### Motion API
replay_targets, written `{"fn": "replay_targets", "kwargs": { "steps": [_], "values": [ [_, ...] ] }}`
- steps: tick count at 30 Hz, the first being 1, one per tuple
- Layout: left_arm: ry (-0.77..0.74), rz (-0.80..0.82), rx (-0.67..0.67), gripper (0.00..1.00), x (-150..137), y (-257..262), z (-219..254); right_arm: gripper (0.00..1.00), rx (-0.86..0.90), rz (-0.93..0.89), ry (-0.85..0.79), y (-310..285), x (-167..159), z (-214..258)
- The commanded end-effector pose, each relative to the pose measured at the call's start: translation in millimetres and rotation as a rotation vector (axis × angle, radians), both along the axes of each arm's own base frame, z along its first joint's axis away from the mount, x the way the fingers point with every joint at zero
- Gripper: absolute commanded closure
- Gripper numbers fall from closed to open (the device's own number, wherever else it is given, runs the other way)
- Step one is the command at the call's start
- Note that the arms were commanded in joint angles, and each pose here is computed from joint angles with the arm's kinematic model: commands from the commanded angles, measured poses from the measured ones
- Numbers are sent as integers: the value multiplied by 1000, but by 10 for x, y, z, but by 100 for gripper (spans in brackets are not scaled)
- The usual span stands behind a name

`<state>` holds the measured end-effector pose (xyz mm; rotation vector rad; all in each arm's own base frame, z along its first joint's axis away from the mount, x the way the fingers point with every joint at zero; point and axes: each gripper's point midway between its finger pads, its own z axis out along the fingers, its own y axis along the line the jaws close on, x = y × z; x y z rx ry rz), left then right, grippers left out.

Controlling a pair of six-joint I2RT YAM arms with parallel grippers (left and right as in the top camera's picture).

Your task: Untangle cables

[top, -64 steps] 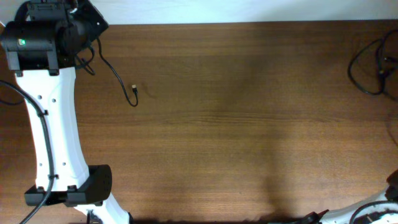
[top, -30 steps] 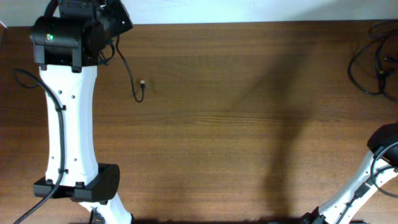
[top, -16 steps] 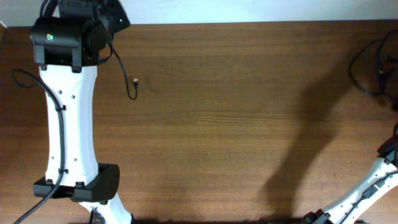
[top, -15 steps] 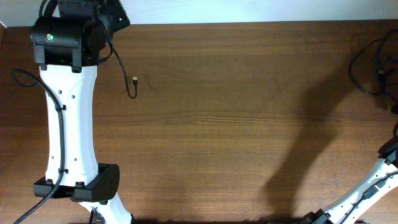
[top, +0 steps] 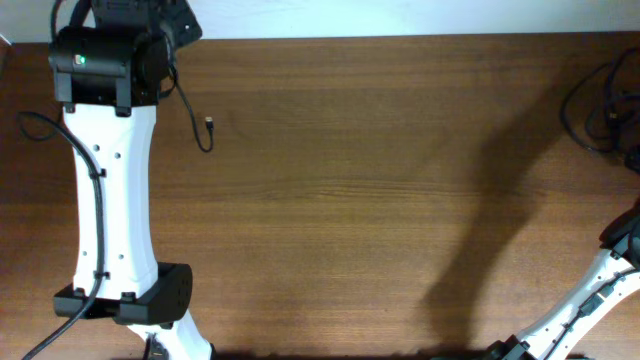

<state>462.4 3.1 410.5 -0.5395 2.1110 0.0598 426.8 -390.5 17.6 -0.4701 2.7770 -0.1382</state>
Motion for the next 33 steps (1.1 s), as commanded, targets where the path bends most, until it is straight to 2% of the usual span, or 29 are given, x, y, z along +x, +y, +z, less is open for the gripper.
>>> {"fn": "replay_targets", "kwargs": {
  "steps": [1, 2, 3, 4, 5, 8, 12, 17, 21, 28, 33],
  "values": [
    [-36, 55, 39, 96, 28, 111, 84, 51, 44, 94, 9, 203, 42, -174],
    [-43, 62, 28, 96, 33, 108, 90, 61, 54, 110, 22, 254, 36, -260],
    [-45, 58, 26, 97, 38, 96, 94, 62, 64, 111, 34, 283, 19, -360],
    [-45, 52, 26, 97, 38, 72, 93, 72, 69, 111, 53, 311, -8, -483],
    [-45, 47, 26, 97, 39, 48, 93, 96, 63, 108, 76, 312, -51, -581],
    [-39, 46, 27, 96, 31, 42, 82, 96, 59, 60, 61, 277, -14, -490],
    [-6, 47, 34, 97, -16, 55, 20, 96, 46, 26, -48, 281, 119, 212],
    [4, 49, 43, 99, -31, 65, 5, 96, 194, -55, -25, 643, 5, 510],
    [23, 23, 98, 100, -38, 88, 6, 96, 243, -125, -44, 875, -31, 963],
    [20, 84, 149, 100, -69, 214, 46, 96, 383, -312, 73, 984, -376, 942],
    [16, 84, 147, 100, -62, 211, 50, 96, 509, -276, 58, 1292, -284, 1022]
  ]
}}
